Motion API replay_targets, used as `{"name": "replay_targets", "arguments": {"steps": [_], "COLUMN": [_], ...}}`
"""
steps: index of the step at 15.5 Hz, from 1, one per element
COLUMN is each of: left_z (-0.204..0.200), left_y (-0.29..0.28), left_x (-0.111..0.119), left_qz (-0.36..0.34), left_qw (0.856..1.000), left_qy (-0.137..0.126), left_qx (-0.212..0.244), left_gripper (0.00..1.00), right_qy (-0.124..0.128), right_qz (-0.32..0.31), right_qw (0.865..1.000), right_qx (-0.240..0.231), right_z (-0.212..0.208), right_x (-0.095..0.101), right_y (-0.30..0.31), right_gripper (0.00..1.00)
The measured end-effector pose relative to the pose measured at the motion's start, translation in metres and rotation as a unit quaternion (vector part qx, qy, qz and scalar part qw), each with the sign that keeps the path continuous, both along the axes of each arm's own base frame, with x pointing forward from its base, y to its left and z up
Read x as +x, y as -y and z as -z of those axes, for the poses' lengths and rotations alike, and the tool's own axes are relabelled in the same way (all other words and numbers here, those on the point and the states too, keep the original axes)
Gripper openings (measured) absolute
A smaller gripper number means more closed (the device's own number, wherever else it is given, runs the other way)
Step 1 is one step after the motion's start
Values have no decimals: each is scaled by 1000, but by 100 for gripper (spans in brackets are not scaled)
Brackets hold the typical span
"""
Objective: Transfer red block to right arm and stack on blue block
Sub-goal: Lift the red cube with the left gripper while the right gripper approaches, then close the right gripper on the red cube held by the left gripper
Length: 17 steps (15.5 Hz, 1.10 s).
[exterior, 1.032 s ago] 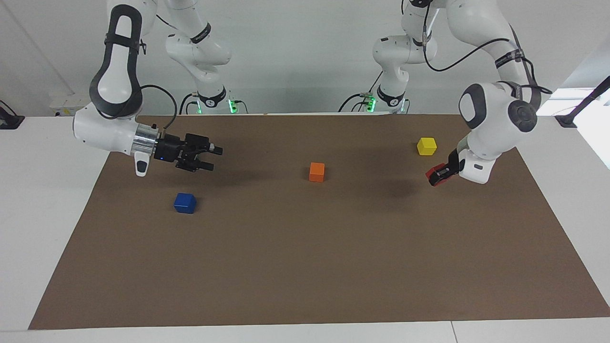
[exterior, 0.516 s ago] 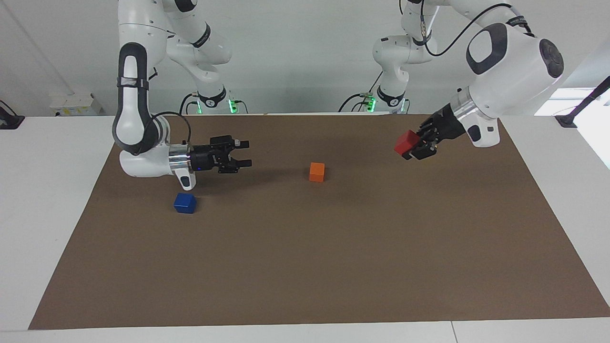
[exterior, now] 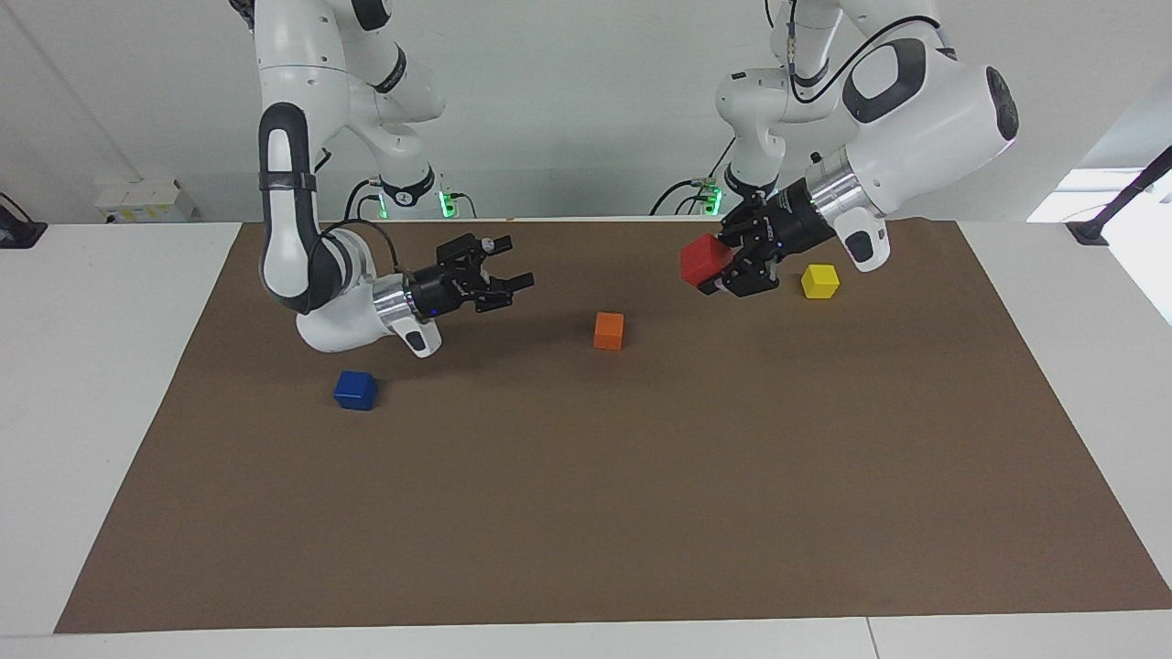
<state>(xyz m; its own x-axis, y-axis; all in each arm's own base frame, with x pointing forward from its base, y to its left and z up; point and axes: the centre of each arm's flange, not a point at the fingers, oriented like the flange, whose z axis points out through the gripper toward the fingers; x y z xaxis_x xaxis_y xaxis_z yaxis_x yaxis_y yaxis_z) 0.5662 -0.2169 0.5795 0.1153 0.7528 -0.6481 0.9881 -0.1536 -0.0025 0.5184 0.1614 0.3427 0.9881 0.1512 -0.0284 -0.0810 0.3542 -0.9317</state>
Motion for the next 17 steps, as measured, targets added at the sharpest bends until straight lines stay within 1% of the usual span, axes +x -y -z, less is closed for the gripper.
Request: {"name": "replay_targets", "arguments": {"steps": [1, 3, 5, 7, 8, 10, 12, 14, 15, 17], "left_z": [5, 12, 13, 8, 5, 7, 16, 26, 29, 29], "left_y": [9, 31, 49, 65, 71, 81, 101, 120, 123, 120], "left_x": [-7, -21, -32, -42, -48, -63, -88, -116, -123, -128], "left_qz": [-14, -47, -79, -98, -106, -111, -110, -111, -111, -114], "left_qw": [1000, 999, 996, 994, 993, 992, 993, 993, 993, 993], "left_qy": [-1, -12, -34, -46, -49, -45, -32, -18, -16, -13], "left_qx": [-3, -11, -24, -29, -30, -29, -27, -24, -22, -21], "left_gripper": [55, 55, 55, 55, 55, 55, 55, 55, 55, 55], "right_qy": [4, 11, -1, -16, -21, -24, -22, -16, -13, -9], "right_qz": [4, 10, 13, 25, 32, 41, 52, 57, 59, 62], "right_qw": [1000, 999, 996, 991, 988, 985, 983, 983, 984, 985], "right_qx": [23, 52, 84, 133, 149, 164, 175, 171, 167, 163], "right_z": [0, 10, 21, 33, 38, 41, 36, 29, 27, 23], "right_x": [-4, -13, -18, -21, -22, -22, -19, -13, -9, -4], "right_y": [-12, -34, -48, -64, -74, -88, -102, -113, -115, -116], "right_gripper": [100, 100, 100, 100, 100, 100, 100, 100, 100, 100]}}
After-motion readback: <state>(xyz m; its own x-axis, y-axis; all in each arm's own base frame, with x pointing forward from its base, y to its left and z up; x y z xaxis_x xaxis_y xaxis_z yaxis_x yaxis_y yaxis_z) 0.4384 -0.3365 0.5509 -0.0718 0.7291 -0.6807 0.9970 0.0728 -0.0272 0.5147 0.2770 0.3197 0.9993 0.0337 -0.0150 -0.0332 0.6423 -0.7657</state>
